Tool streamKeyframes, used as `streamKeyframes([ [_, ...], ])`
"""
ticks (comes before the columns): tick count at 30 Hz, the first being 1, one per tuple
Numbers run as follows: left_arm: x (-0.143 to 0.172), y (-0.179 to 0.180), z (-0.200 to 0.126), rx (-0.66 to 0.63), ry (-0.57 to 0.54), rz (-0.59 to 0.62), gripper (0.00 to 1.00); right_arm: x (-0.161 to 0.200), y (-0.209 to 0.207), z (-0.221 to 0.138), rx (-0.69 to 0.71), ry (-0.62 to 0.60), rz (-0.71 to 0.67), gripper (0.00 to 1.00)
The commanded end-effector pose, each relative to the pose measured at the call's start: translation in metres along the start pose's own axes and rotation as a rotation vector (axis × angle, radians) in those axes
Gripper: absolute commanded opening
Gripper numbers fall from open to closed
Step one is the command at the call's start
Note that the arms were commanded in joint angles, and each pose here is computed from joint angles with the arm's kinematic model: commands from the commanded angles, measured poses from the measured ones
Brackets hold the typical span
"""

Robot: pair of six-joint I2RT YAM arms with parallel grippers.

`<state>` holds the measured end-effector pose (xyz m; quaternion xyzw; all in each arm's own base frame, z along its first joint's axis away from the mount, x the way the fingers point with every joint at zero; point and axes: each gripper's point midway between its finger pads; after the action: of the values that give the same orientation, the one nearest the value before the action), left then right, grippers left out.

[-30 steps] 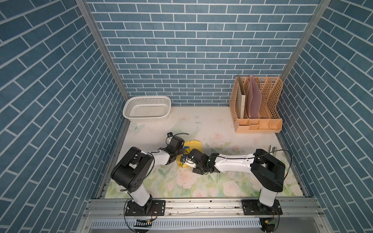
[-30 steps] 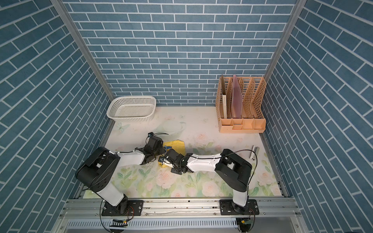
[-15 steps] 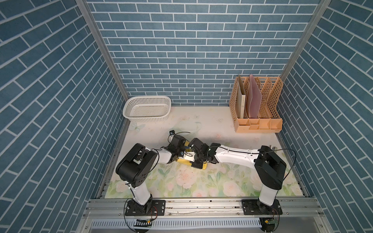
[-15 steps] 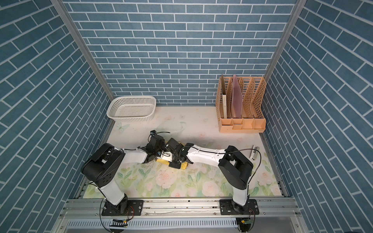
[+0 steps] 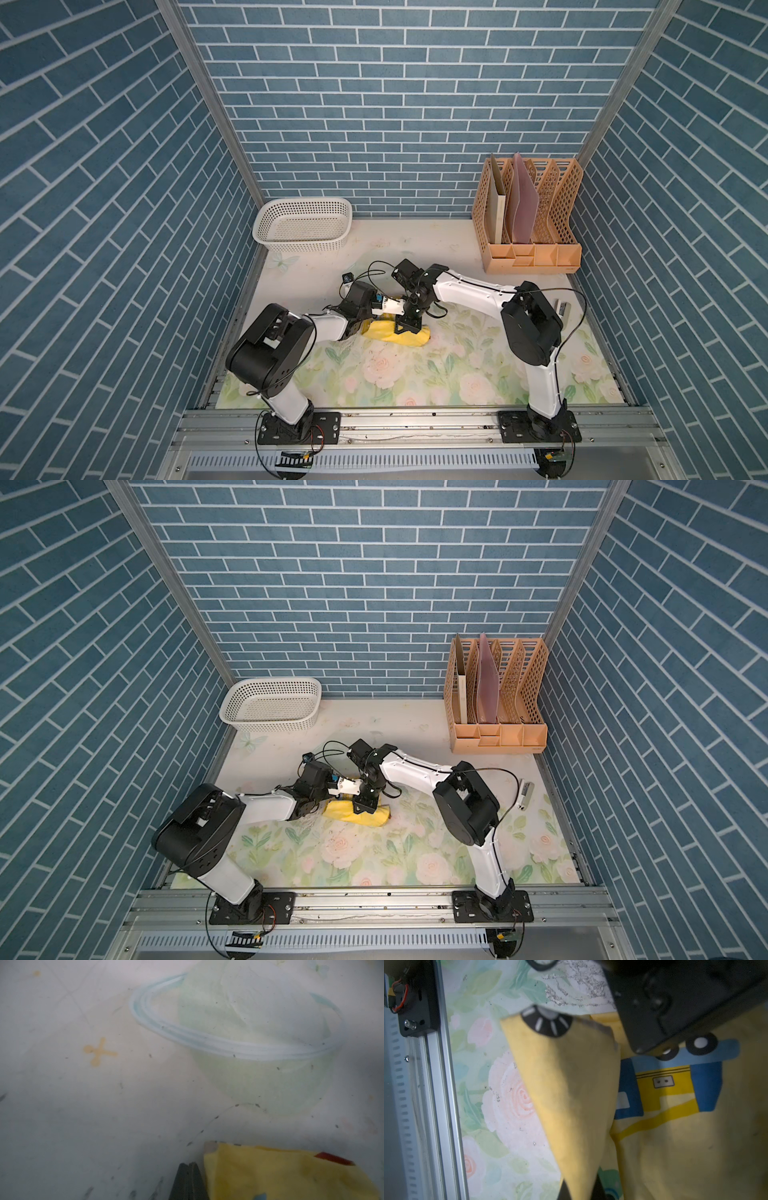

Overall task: Roll up the pillowcase
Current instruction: Roll the pillowcase at the center of the board.

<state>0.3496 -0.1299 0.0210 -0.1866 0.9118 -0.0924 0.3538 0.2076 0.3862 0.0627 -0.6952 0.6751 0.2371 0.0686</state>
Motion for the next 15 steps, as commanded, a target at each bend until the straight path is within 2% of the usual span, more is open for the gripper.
streamKeyframes([
  [1, -0.013, 0.025, -0.009, -0.056, -0.024, -0.042, 0.02, 0.008, 0.009, 0.007, -0.08, 0.038, 0.054, 0.0],
  [10, -0.041, 0.051, -0.028, -0.044, -0.116, -0.165, 0.04, 0.009, 0.01, 0.013, -0.115, 0.06, 0.079, 0.0],
  [15, -0.028, 0.053, -0.018, -0.05, -0.067, -0.153, 0.0, -0.003, 0.015, 0.006, -0.174, 0.056, 0.088, 0.0],
])
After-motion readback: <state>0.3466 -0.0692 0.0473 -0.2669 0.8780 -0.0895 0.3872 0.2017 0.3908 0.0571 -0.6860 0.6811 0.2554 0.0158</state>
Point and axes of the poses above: each gripper's point midway between its finger pads, its own z axis out along the fingers, its own y axis along the line the jaws close on, x = y × z, and after that the axes turned 6 degrees about -z, right-handed
